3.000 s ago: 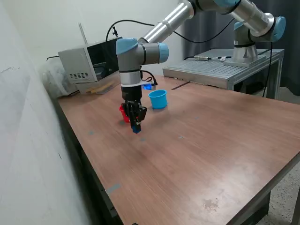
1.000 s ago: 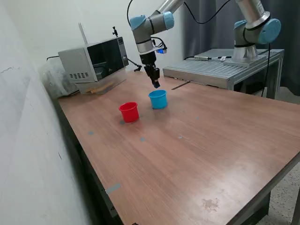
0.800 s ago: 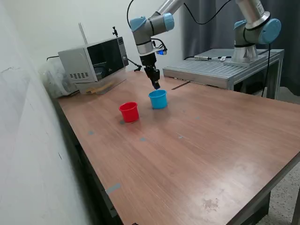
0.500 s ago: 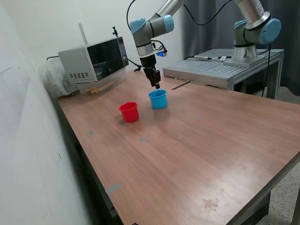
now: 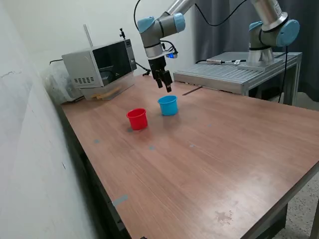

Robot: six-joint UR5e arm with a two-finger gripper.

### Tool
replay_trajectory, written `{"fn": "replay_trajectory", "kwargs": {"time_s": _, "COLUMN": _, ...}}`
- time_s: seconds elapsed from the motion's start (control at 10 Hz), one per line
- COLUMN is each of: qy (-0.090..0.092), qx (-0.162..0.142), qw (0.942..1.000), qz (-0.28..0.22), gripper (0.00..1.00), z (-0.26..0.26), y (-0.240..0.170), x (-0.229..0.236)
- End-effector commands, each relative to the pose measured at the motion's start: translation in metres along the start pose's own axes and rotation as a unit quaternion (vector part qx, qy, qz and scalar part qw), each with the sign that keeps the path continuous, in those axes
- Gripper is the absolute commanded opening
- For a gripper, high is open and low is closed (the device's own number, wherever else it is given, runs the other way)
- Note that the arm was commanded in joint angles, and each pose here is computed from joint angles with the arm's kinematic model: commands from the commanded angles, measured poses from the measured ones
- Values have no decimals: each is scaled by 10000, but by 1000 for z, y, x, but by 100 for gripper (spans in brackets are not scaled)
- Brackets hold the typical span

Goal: Place red objects in the red bin, and blue objects in the blue bin.

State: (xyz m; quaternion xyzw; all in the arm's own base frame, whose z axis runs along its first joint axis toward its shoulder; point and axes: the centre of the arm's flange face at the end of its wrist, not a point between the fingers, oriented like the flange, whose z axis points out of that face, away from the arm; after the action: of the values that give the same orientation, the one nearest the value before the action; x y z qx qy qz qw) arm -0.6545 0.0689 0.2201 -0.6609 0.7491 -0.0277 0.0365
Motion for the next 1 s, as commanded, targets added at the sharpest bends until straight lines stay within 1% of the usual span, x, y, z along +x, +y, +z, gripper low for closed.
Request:
{"fn": "replay_trajectory", "kwargs": {"time_s": 0.0, "qy": 9, "qx": 177, "qw": 9998, "qz": -44, "gripper": 100, "z": -50, "y": -28, "x": 51}}
{"fn": "replay_trajectory", "kwargs": {"time_s": 0.1, "qy": -30, "qx": -54, "qw": 9999, "qz": -159, "gripper": 100, "z": -82, "y": -43, "x": 73}}
{"fn": "replay_trajectory", "kwargs": {"time_s": 0.2, "qy": -29, "qx": 138, "qw": 9998, "qz": -165, "gripper": 100, "z": -94, "y": -74, "x": 91}}
{"fn": "replay_trajectory", "kwargs": {"time_s": 0.3, "qy": -18, "qx": 409, "qw": 9988, "qz": -253, "gripper": 100, "z": -106, "y": -114, "x": 107}}
{"fn": "replay_trajectory", "kwargs": {"time_s": 0.4, "qy": -28, "qx": 364, "qw": 9987, "qz": -366, "gripper": 100, "z": -120, "y": -143, "x": 120}}
{"fn": "replay_trajectory", "kwargs": {"time_s": 0.5, "qy": -49, "qx": 309, "qw": 9985, "qz": -456, "gripper": 100, "z": -131, "y": -162, "x": 130}}
{"fn": "replay_trajectory", "kwargs": {"time_s": 0.6, "qy": -33, "qx": 626, "qw": 9970, "qz": -455, "gripper": 100, "z": -127, "y": -188, "x": 131}}
{"fn": "replay_trajectory", "kwargs": {"time_s": 0.7, "qy": -66, "qx": 817, "qw": 9952, "qz": -533, "gripper": 100, "z": -125, "y": -234, "x": 139}}
{"fn": "replay_trajectory", "kwargs": {"time_s": 0.8, "qy": -82, "qx": 781, "qw": 9955, "qz": -534, "gripper": 100, "z": -128, "y": -257, "x": 137}}
{"fn": "replay_trajectory", "kwargs": {"time_s": 0.9, "qy": -75, "qx": 629, "qw": 9966, "qz": -524, "gripper": 100, "z": -142, "y": -280, "x": 136}}
